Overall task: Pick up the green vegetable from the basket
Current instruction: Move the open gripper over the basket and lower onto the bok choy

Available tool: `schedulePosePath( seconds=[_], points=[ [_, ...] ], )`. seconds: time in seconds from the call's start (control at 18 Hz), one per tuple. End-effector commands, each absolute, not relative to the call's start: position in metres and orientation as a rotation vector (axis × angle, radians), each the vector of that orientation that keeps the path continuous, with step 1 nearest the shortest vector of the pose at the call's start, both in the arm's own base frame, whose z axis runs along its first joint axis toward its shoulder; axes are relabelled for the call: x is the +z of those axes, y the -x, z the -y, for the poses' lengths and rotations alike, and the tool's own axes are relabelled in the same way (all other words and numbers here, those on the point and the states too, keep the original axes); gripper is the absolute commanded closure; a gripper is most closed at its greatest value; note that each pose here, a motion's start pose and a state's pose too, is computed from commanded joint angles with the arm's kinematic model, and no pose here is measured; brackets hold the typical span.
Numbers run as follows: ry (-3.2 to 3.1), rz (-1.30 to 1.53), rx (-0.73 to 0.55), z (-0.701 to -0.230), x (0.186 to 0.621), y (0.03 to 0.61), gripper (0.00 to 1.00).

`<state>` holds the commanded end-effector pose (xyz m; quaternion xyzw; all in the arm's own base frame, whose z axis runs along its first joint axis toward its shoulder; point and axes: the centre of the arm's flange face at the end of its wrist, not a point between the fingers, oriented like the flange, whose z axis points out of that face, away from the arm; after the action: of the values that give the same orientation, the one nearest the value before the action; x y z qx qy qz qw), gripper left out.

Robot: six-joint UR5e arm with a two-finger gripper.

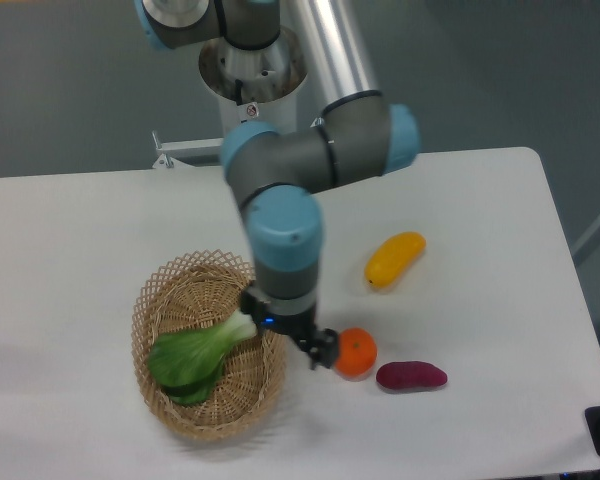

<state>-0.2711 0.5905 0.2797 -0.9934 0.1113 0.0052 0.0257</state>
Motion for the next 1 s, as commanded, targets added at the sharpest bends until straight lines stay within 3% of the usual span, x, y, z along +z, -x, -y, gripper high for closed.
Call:
schedulePosePath(
  seconds=[0.39, 1.0],
  points=[
    [3.111, -0.427, -0.056, -0.59, 0.249, 0.228, 0.0],
    [3.112, -0.451, -0.053, -0.592, 0.215, 0.219, 0.0]
  ],
)
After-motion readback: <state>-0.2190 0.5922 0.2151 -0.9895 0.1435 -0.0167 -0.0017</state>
